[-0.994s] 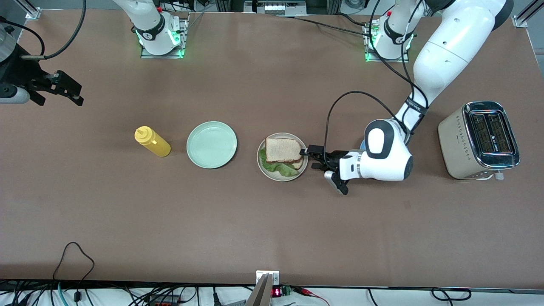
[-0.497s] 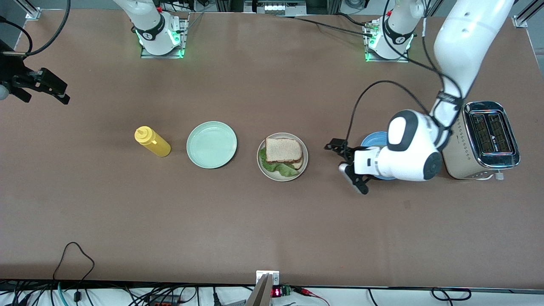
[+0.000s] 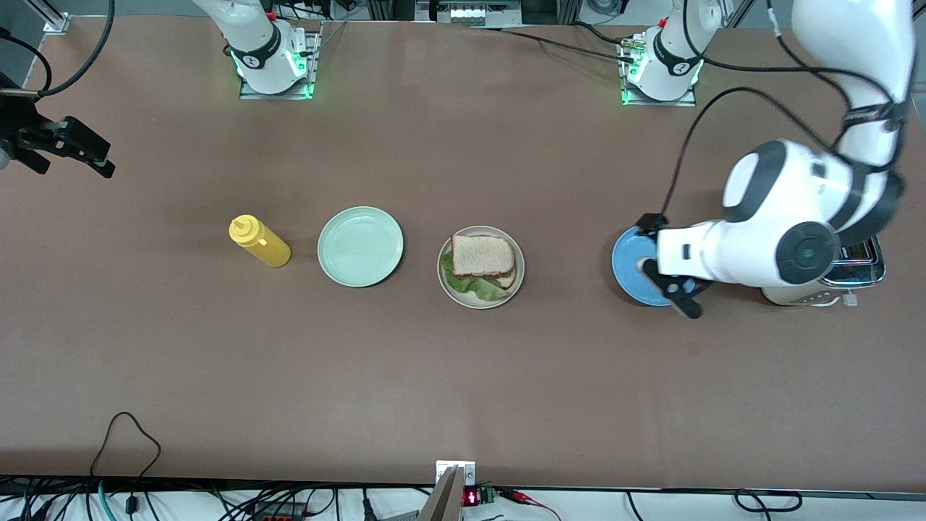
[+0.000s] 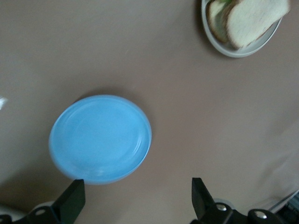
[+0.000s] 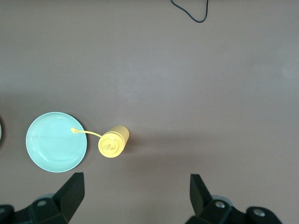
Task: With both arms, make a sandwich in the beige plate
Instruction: 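Lay the bread slice on the lettuce and open the left gripper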
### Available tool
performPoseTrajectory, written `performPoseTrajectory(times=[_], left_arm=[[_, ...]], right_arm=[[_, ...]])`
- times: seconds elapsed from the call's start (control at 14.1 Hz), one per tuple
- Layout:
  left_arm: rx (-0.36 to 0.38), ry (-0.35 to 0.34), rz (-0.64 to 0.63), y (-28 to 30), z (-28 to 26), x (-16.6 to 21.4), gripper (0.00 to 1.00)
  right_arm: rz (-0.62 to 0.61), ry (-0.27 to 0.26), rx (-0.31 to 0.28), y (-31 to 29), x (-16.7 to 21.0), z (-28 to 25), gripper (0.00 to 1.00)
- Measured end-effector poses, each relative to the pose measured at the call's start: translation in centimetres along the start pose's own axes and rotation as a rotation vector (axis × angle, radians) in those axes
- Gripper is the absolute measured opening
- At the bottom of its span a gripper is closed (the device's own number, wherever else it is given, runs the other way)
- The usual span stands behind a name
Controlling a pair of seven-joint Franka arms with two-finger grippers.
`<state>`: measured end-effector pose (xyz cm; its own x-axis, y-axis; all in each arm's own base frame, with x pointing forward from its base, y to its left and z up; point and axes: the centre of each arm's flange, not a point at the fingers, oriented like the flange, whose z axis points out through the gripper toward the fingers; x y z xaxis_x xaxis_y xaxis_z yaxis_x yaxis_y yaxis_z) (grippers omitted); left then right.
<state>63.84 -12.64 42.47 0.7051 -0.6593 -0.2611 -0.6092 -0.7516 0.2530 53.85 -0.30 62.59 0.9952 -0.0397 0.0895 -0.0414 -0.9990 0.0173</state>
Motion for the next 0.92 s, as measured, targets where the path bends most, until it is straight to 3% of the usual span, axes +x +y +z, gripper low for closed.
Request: performPoseTrajectory(times=[0.14, 0.43, 0.57, 0.71, 0.92], left_arm=[[0.044, -0.028, -0.033, -0.5, -3.9, -2.4, 1.00], [0.134, 0.007, -0.159, -1.8, -9.5, -7.8, 1.00], [0.176, 0.034, -0.283, -0.8, -11.5, -9.9, 1.00], [0.205, 0.112, -0.417, 1.7, -13.3, -11.4, 1.00], [0.225, 0.272, -0.511, 2.8, -15.3, -15.5, 1.00]], right_arm=[[-0.004, 0.000, 0.000, -0.2, 0.0, 0.0, 1.00], [-0.005, -0.021, -0.001, -0.3, -0.2, 0.2, 1.00], [-0.005, -0.023, -0.001, -0.3, -0.2, 0.3, 1.00], [-0.005, -0.025, -0.001, -0.3, -0.2, 0.4, 1.00], [-0.003, -0.035, 0.001, -0.1, 0.6, 1.6, 1.00]])
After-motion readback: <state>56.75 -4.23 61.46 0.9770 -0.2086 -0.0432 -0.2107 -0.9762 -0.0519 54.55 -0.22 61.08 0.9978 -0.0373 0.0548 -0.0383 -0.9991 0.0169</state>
